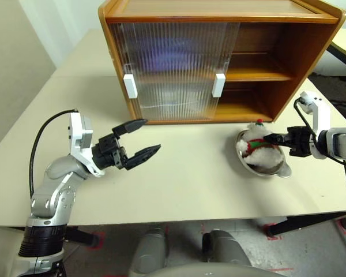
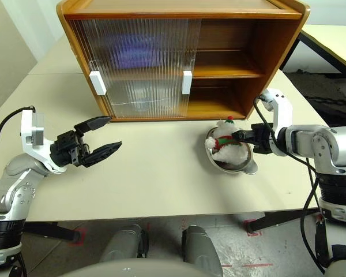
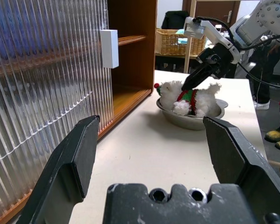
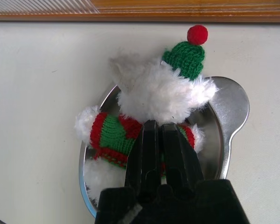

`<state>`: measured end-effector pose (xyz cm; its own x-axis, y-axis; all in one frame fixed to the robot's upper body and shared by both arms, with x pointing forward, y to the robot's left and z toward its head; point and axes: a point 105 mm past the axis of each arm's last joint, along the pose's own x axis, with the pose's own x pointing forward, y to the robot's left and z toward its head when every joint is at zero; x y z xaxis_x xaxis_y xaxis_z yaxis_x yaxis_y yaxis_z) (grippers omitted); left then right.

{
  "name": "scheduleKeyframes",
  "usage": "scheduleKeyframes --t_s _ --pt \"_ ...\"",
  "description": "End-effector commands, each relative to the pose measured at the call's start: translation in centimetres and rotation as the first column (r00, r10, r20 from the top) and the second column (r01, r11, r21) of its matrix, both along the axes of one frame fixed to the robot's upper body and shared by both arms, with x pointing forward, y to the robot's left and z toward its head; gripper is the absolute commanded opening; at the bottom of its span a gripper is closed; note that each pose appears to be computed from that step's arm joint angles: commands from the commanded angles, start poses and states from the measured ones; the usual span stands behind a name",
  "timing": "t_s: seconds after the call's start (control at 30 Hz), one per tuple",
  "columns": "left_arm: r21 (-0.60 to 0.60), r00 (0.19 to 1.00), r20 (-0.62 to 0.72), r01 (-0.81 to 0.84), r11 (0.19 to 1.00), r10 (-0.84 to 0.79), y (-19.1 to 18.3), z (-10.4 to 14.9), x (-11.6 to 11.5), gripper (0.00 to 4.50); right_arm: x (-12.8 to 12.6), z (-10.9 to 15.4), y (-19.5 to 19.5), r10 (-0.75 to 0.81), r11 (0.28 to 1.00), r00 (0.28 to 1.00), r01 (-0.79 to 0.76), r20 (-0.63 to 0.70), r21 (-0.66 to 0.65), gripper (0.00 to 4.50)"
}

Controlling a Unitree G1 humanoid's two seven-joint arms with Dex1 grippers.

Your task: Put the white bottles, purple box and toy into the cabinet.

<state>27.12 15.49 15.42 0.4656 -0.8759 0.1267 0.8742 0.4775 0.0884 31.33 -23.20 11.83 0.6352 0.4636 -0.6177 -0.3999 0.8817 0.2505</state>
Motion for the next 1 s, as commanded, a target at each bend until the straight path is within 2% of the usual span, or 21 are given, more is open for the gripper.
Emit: scheduleKeyframes --t_s 0.03,0.27,0.47,0.6,0.73,1.0 --pt "0.015 1.000 -0.007 0.003 1.000 -0.003 -0.2 -0.5 0.2 4.50 -0.1 0.6 -0.5 -0.001 1.000 1.000 0.001 0.001 0.023 0.03" --pt "0.014 1.000 -0.005 0.006 1.000 -0.006 -0.4 -0.4 0.4 4.50 0.1 2.7 -0.7 0.004 0.997 0.999 -0.007 0.037 0.081 0.03" --pt "0.012 1.000 -0.003 0.010 1.000 -0.010 -0.5 -0.2 0.5 4.50 0.5 6.3 -0.9 0.028 0.988 0.994 -0.043 0.107 0.146 0.03" --pt "0.010 1.000 0.000 0.012 1.000 -0.012 -0.7 0.0 0.5 4.50 2.1 9.8 -1.2 -0.026 0.978 0.969 -0.027 0.247 0.208 0.03" --pt "0.009 1.000 0.000 0.013 1.000 -0.013 -0.9 0.1 0.6 4.50 3.3 12.0 -0.9 -0.057 0.966 0.932 -0.040 0.359 0.255 0.03" --pt "0.004 1.000 -0.006 0.009 1.000 -0.009 -0.9 0.1 0.5 4.50 5.4 15.1 -1.3 -0.090 0.979 0.817 -0.032 0.570 0.200 0.03"
